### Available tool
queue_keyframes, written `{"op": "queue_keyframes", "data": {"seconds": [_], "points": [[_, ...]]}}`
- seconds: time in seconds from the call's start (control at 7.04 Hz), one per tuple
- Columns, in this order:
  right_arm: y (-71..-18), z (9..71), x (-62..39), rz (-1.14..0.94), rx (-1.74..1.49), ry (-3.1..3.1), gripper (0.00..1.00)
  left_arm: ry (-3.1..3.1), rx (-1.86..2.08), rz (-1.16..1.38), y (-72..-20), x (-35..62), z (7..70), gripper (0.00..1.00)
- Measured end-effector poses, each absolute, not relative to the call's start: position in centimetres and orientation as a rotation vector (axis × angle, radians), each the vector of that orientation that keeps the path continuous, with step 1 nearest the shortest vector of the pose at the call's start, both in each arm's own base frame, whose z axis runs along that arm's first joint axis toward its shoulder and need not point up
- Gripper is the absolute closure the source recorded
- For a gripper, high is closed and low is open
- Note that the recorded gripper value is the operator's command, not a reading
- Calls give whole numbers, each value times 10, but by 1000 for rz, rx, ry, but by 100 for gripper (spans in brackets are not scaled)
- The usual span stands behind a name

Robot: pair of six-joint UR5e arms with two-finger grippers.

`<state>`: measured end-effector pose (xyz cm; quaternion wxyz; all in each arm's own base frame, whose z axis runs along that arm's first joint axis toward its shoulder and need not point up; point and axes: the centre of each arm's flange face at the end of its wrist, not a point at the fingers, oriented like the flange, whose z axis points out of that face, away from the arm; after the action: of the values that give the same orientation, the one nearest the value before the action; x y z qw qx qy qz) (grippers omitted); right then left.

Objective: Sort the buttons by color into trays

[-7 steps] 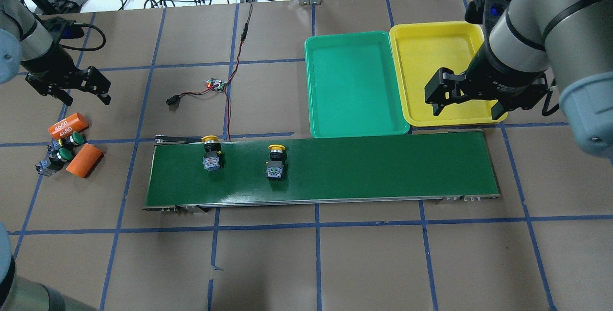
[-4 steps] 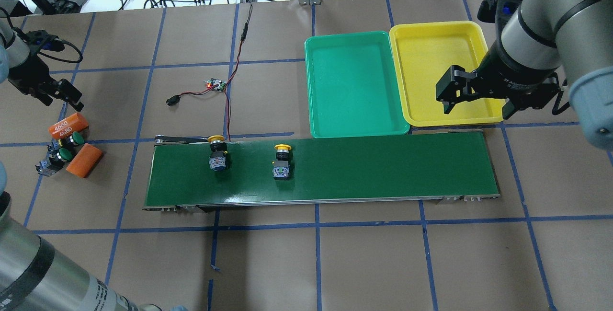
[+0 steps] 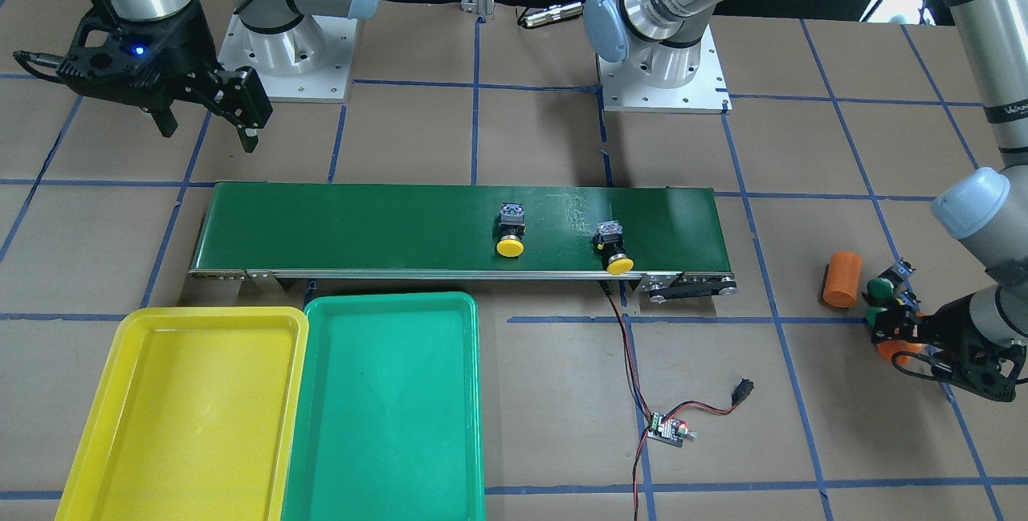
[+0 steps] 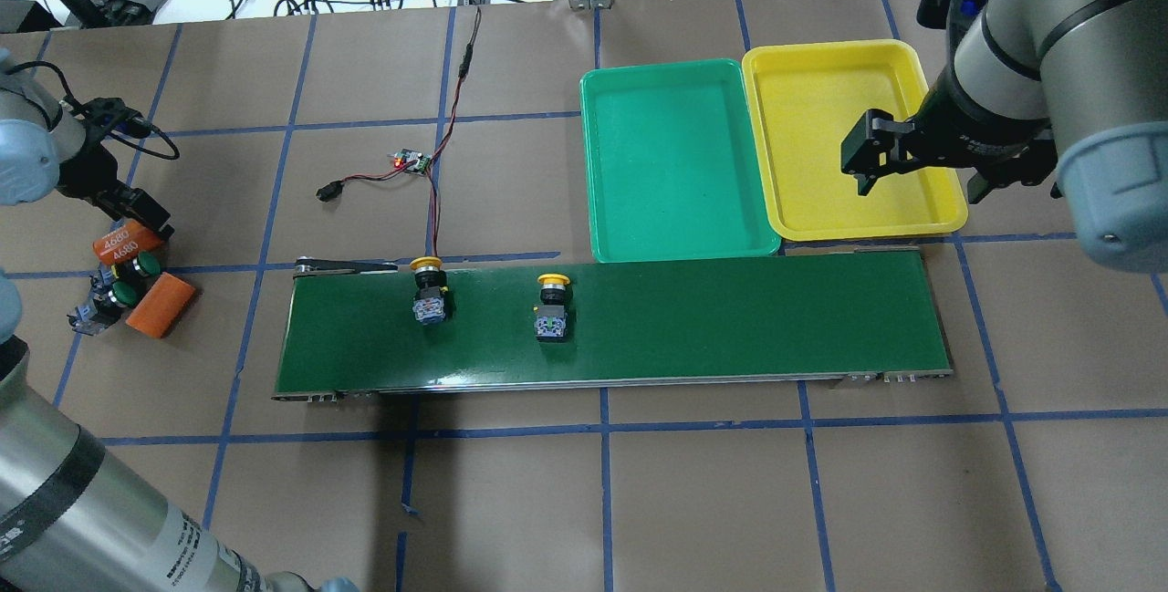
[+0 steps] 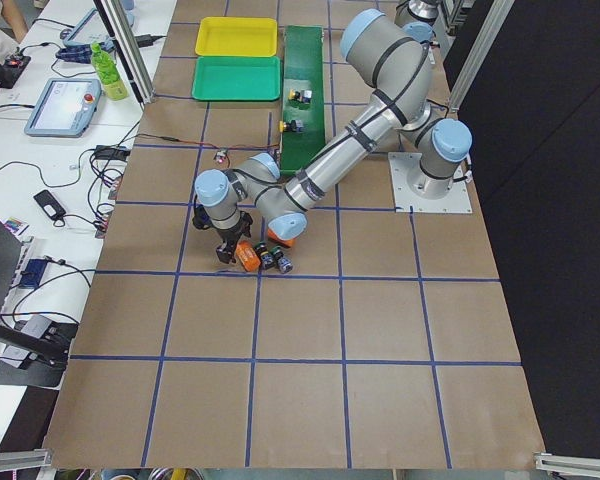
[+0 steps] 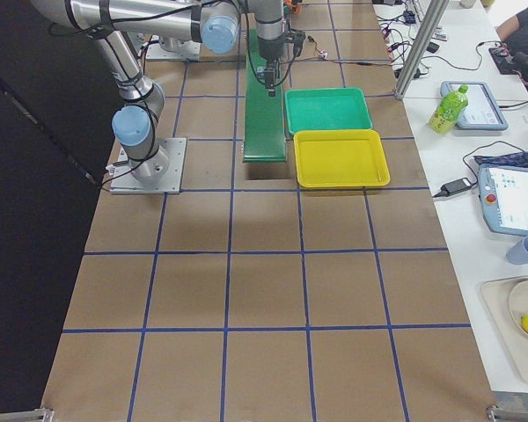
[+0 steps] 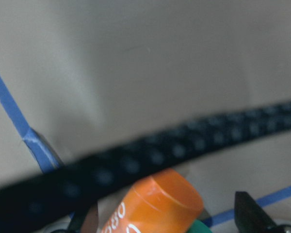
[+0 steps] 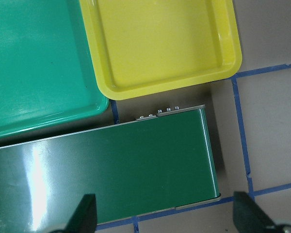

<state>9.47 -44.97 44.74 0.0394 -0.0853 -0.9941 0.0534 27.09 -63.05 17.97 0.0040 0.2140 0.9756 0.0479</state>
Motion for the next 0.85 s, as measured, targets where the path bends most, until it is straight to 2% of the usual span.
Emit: {"op": "queue_keyframes", "data": {"seconds": [0.28, 0.57, 0.85], "points": [[-462, 427, 94, 134, -266, -3053, 0, 3051, 707, 158, -629, 271, 170, 90], [-493, 382, 95, 51, -259, -3060, 0, 3033, 826, 171, -621, 266, 170, 96], [-517, 347, 100, 26, -246, -3079, 0, 3015, 909, 164, -622, 243, 213, 100]]}}
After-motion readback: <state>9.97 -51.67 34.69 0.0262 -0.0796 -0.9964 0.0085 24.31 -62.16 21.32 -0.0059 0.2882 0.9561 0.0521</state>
